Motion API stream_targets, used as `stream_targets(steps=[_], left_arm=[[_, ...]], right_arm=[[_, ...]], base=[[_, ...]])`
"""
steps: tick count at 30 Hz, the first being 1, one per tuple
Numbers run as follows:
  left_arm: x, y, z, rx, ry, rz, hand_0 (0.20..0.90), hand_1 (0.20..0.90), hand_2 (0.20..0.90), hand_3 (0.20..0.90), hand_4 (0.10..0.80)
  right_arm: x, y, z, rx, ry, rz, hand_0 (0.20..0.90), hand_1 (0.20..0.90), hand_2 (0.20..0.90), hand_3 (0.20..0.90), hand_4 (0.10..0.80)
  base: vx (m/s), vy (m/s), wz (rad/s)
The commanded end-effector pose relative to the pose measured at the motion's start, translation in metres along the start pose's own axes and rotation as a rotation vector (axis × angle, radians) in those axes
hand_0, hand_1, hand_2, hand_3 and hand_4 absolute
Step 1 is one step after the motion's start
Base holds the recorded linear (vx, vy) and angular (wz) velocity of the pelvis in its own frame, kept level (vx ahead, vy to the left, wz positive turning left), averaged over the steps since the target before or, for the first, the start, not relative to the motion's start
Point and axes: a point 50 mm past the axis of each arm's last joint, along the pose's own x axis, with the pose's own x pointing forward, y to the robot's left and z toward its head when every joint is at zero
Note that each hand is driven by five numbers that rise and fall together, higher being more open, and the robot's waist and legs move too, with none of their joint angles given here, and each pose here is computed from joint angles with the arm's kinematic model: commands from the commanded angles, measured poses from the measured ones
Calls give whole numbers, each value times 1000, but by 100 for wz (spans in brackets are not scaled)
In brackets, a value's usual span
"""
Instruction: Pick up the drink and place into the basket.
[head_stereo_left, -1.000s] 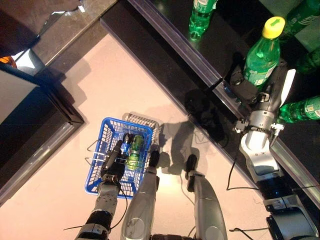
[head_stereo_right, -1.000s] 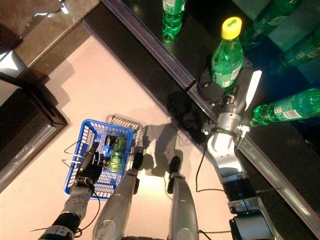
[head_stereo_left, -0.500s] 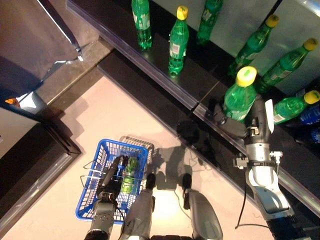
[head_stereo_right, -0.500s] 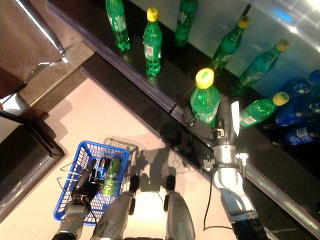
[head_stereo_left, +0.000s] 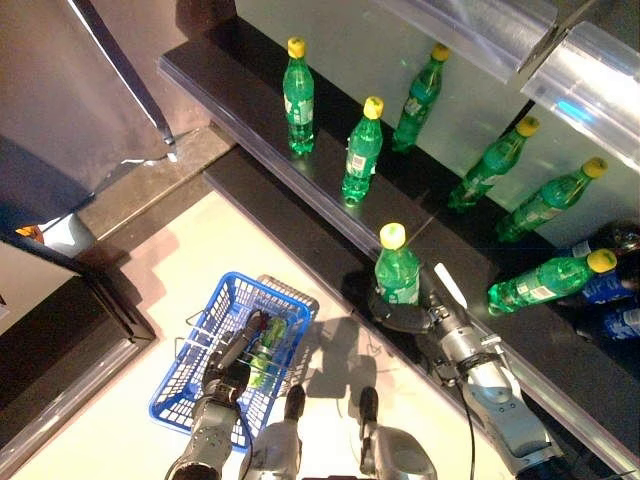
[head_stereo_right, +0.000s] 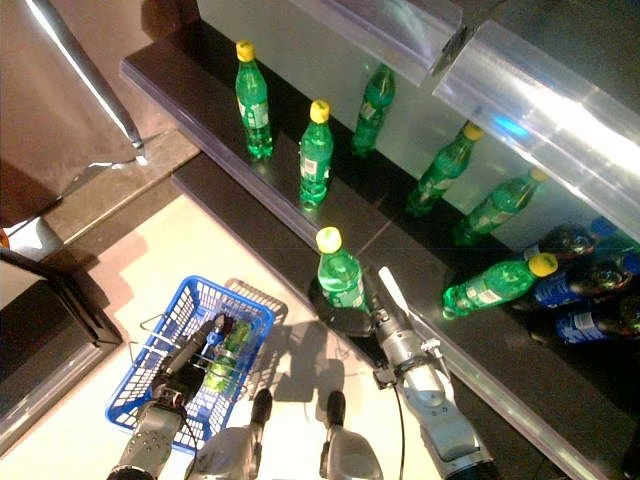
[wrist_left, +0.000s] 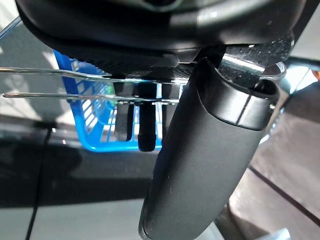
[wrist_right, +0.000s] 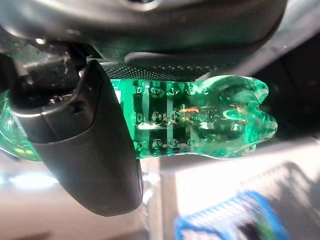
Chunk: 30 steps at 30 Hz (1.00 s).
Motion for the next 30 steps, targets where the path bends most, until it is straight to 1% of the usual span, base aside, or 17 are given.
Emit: stream_targets(steps=[1, 3, 5, 6, 8, 10, 12, 14, 15, 16, 17, 18, 20, 21, 23, 27, 30], left_arm=[[-6, -51, 55, 162, -241, -393, 300, 300, 300, 200, 100], [-8, -62, 55, 222, -211, -470, 300, 300, 300, 200, 100], [-9, -69, 54, 251, -191, -513, 300, 300, 300, 200, 100], [-11, -78, 52, 288, -169, -565, 300, 300, 300, 200, 100], [-13, -88, 51, 324, -152, -622, 300, 300, 300, 200, 100], [-18, -107, 48, 400, -124, -715, 300, 300, 300, 200, 100], [-22, -117, 48, 433, -112, -760, 300, 300, 300, 200, 100], [-29, -139, 48, 473, -70, -858, 300, 300, 300, 200, 100], [-30, -141, 48, 477, -64, -870, 300, 300, 300, 200, 100], [-37, -157, 46, 504, -30, -937, 300, 300, 300, 200, 100], [-38, -159, 46, 510, -26, -951, 300, 300, 300, 200, 100], [-45, -172, 41, 538, 7, -1014, 300, 300, 300, 200, 100], [-54, -185, 34, 570, 49, -1094, 300, 300, 300, 200, 100], [-54, -186, 33, 575, 53, -1104, 300, 300, 300, 200, 100], [-67, -203, 20, 609, 103, -1205, 300, 300, 300, 200, 100], [-84, -219, 2, 622, 168, -1323, 300, 300, 300, 200, 100], [-97, -227, -11, 632, 220, -1410, 300, 300, 300, 200, 100]], right_arm=[[-11, 13, 5, -28, -59, 96, 300, 300, 300, 200, 100], [-13, 19, -6, -53, -1, 163, 300, 300, 300, 200, 100], [-13, 22, -10, -45, 22, 184, 300, 300, 300, 200, 100], [-11, 27, -15, -35, 55, 209, 300, 300, 300, 200, 100], [-9, 31, -20, -22, 75, 218, 300, 300, 300, 200, 100], [-5, 39, -29, -17, 116, 243, 300, 300, 300, 200, 100], [-3, 44, -32, -24, 135, 254, 300, 300, 300, 200, 100], [1, 50, -44, -71, 206, 264, 300, 300, 300, 200, 100], [2, 50, -44, -77, 208, 261, 300, 300, 300, 200, 100], [6, 54, -49, -119, 247, 272, 300, 300, 300, 200, 100], [6, 55, -49, -128, 249, 275, 300, 300, 300, 200, 100], [14, 59, -47, -141, 258, 269, 300, 300, 300, 200, 100], [24, 65, -44, -159, 272, 275, 300, 300, 300, 200, 100], [25, 65, -44, -158, 270, 274, 300, 300, 300, 200, 100], [39, 75, -41, -176, 286, 281, 300, 300, 300, 200, 100], [52, 89, -41, -244, 329, 336, 300, 300, 300, 200, 100], [63, 94, -38, -354, 343, 388, 300, 300, 300, 200, 100]], base=[[-2, 43, 4], [1, 51, 5], [8, 40, 12], [14, 48, 26], [12, 46, 29], [15, 59, 32], [16, 61, 27], [21, 71, 12], [33, 67, 25], [29, 53, 25], [46, 74, 45], [31, 50, 45], [25, 44, 57], [22, 33, 55], [36, 50, 45], [35, 40, 33], [42, 41, 16]])
